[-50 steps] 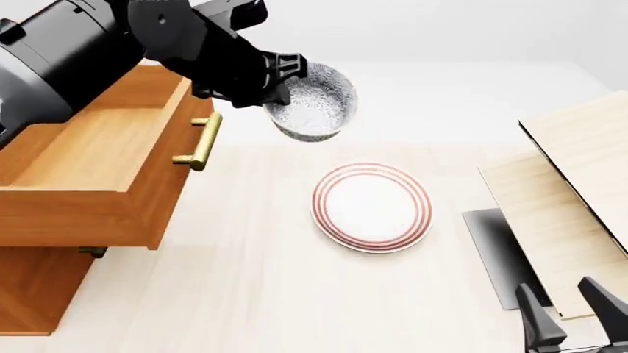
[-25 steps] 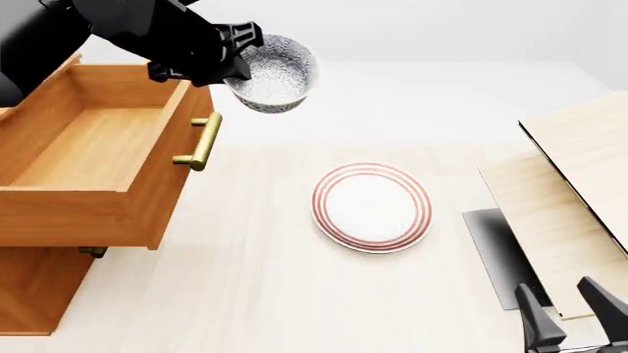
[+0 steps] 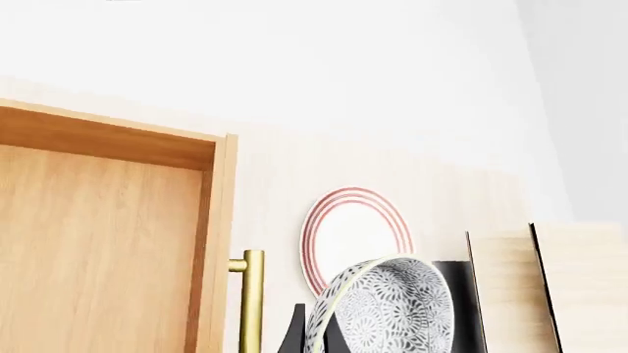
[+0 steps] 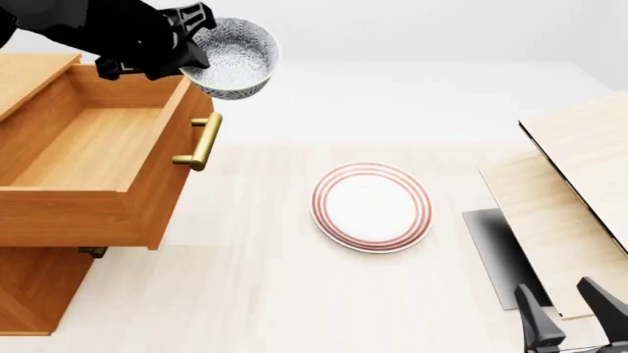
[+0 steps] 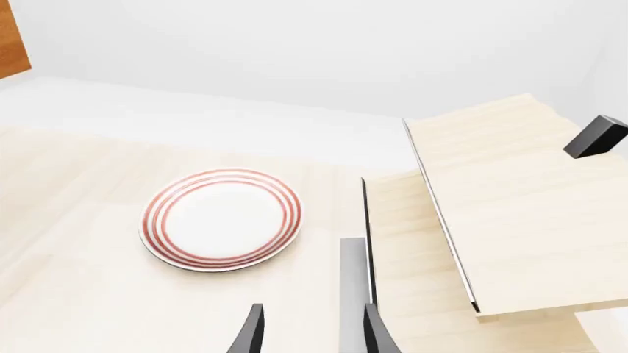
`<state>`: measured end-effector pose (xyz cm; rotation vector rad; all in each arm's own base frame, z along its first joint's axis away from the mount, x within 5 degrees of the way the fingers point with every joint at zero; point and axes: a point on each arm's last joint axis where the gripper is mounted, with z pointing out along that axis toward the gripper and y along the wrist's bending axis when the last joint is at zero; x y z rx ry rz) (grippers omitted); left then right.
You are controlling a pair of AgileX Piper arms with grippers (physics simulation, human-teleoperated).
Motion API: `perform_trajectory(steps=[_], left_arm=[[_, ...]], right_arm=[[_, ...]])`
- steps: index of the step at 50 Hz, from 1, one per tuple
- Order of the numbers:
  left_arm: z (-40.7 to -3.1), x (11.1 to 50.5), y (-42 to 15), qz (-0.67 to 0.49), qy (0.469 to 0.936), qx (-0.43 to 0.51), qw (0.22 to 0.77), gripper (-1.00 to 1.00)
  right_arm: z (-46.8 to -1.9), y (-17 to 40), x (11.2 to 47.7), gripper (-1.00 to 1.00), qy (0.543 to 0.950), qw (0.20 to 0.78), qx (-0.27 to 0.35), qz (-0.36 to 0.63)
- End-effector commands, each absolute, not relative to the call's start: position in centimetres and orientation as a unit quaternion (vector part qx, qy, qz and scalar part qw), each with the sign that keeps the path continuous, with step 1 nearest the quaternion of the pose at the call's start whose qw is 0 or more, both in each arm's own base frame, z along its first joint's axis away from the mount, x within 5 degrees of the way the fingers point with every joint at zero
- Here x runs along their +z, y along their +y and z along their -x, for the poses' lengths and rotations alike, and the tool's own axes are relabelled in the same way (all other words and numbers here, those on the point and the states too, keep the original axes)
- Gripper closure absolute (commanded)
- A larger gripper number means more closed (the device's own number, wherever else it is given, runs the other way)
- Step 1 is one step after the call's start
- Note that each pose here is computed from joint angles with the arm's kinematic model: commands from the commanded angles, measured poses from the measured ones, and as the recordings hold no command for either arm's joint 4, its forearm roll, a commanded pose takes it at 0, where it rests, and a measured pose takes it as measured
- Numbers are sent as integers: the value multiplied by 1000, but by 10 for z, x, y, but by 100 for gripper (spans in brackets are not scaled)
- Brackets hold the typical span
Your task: Open the top drawer of the cabinet and put the bowl in it.
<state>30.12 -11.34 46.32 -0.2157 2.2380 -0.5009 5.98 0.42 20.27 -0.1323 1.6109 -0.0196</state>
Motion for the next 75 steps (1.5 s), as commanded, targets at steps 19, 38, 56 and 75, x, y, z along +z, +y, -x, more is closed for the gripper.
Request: perform_trajectory(steps=[19,38,56,75], left_arm=[[-261,475,-64,168,857,-205,443,100],[-240,466,-43,213,841,-205,454,100],[-222,455,-21,264,819,-201,467,100],[-217,442,-3,304,804,-188,476,100]], right_arm=[[-59,4,202,-100,721,690,-9,61],[-60,4,202,-100,722,689,-9,62],[-60,4,202,-100,722,689,-10,63],[-60,4,202,-100,723,688,-10,64]])
